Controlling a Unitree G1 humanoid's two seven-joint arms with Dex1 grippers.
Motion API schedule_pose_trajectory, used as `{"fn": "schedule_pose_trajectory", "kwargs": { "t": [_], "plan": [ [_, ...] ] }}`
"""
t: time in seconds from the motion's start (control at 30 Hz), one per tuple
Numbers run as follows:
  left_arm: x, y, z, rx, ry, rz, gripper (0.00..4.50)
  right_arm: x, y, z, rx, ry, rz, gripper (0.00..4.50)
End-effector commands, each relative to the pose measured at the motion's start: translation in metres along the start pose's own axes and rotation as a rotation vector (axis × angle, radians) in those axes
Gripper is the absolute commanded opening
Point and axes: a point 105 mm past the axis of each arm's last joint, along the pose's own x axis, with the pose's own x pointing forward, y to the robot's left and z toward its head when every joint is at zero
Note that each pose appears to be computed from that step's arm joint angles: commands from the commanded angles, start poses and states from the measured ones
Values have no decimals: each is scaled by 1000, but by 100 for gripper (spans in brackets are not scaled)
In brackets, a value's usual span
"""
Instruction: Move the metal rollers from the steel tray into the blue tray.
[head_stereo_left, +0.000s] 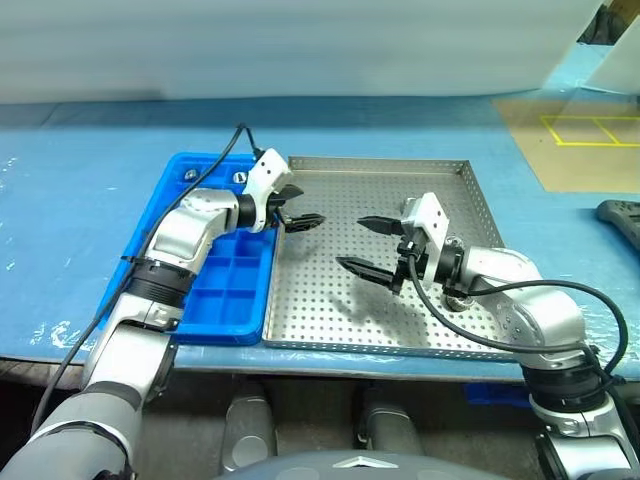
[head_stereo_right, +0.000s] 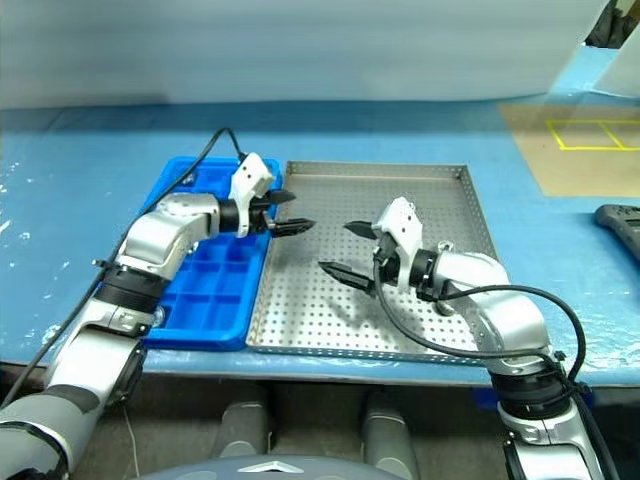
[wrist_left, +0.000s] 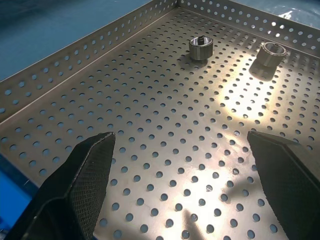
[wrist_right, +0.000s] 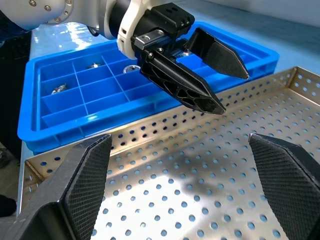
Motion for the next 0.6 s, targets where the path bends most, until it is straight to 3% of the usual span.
{"fn": "schedule_pose_trajectory", "kwargs": {
  "t": [0.03,0.6],
  "plan": [
    [12,-7,21,66,-34,-75,447,-12,1,13,-24,-33,-41,450],
    [70,-47,36,185,-46,-387,447,-68,-7,-8,39,44,-342,450]
  ]
}}
